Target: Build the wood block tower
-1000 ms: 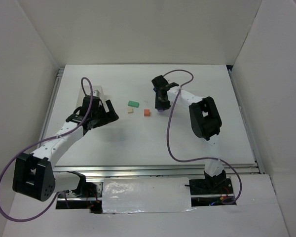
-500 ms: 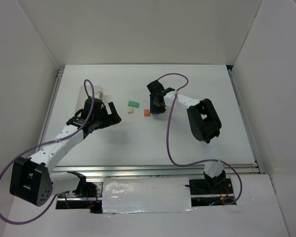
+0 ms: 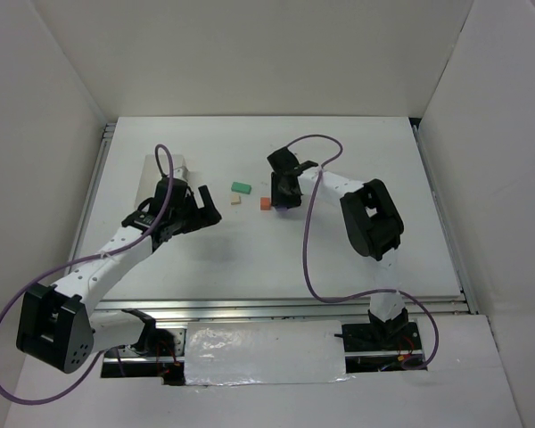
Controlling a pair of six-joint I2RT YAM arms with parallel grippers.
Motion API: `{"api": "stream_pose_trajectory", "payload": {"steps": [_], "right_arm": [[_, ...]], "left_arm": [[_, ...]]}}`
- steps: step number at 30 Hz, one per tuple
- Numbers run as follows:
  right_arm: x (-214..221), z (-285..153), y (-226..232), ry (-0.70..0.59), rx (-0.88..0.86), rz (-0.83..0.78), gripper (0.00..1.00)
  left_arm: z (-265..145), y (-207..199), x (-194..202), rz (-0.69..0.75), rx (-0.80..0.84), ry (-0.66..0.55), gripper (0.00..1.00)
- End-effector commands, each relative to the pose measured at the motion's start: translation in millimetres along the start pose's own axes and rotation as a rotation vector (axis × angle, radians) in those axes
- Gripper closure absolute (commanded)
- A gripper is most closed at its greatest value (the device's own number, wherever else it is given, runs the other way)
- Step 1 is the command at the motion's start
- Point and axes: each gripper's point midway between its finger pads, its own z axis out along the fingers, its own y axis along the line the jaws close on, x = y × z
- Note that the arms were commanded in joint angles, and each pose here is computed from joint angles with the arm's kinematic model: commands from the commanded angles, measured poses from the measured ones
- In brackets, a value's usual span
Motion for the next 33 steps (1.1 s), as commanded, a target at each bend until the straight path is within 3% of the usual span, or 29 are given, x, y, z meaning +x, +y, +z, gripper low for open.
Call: {"api": "stream_pose_trajectory", "payload": {"steps": [1, 12, 23, 33], "right_arm": [[-24, -28, 15, -0.094, -0.064, -0.002, 0.48], [-27, -46, 17, -0.123, -0.102, -0.008, 0.4], [-18, -58, -32, -0.153, -0.064, 0.04, 0.64], [-10, -31, -33, -0.088, -0.086, 0.041, 0.66]], "left_arm": [[-6, -10, -9, -0.013, 0.031, -0.041, 0.01], [-8, -17, -10, 0.0, 0.033, -0.046, 0.01], [-5, -22, -10, 0.009, 0.04, -0.041, 0.01], [-3, -22, -13, 0.016, 0.026, -0.044, 0.01]]}}
